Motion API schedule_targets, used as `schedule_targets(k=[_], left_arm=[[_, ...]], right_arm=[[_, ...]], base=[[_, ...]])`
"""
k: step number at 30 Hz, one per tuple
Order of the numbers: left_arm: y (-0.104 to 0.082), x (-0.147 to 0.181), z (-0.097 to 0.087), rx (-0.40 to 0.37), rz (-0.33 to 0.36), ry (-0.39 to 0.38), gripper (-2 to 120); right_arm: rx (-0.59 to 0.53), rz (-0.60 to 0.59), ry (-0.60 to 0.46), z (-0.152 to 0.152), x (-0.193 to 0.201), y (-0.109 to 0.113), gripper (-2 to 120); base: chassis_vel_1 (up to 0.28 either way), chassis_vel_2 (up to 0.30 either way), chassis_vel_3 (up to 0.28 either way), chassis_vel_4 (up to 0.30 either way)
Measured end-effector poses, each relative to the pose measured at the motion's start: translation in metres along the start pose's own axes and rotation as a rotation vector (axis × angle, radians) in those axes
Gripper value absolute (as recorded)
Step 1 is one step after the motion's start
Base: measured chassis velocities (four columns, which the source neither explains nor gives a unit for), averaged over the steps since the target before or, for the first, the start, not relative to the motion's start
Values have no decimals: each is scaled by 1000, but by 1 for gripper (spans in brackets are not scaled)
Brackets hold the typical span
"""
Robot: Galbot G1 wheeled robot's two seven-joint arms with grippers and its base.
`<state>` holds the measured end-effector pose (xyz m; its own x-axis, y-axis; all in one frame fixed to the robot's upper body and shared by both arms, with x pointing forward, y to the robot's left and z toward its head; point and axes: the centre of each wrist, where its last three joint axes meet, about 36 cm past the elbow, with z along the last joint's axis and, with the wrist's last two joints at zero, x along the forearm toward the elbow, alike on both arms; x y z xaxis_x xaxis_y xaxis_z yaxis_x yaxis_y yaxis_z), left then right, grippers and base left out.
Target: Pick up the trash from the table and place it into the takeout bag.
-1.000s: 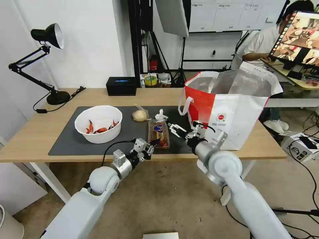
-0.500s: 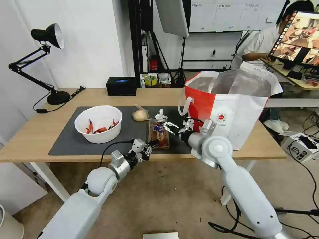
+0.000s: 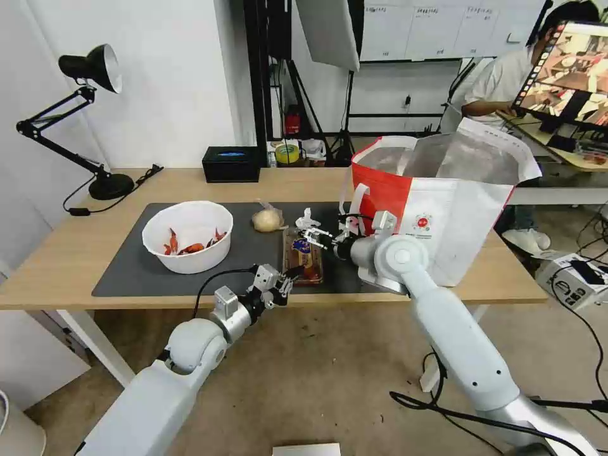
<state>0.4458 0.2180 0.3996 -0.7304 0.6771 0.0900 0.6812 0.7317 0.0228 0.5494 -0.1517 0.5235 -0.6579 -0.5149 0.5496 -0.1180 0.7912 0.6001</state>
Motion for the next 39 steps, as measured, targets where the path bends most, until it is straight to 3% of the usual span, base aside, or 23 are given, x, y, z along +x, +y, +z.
schedule_targets(k=[35,37,39], left_arm=[[1,4,-3,1,-6,-15,0],[1,4,-3,0,-7,-15,0],[2,4,-5,3,-6,-20,0]], right_arm=[[3,-27,91,-1,-32,14,100],[2,-28,92,-1,-32,14,99],[-5,-28,98,-2,-32,12,89]], base=[[0,0,0,0],[0,0,0,0],[0,0,0,0]])
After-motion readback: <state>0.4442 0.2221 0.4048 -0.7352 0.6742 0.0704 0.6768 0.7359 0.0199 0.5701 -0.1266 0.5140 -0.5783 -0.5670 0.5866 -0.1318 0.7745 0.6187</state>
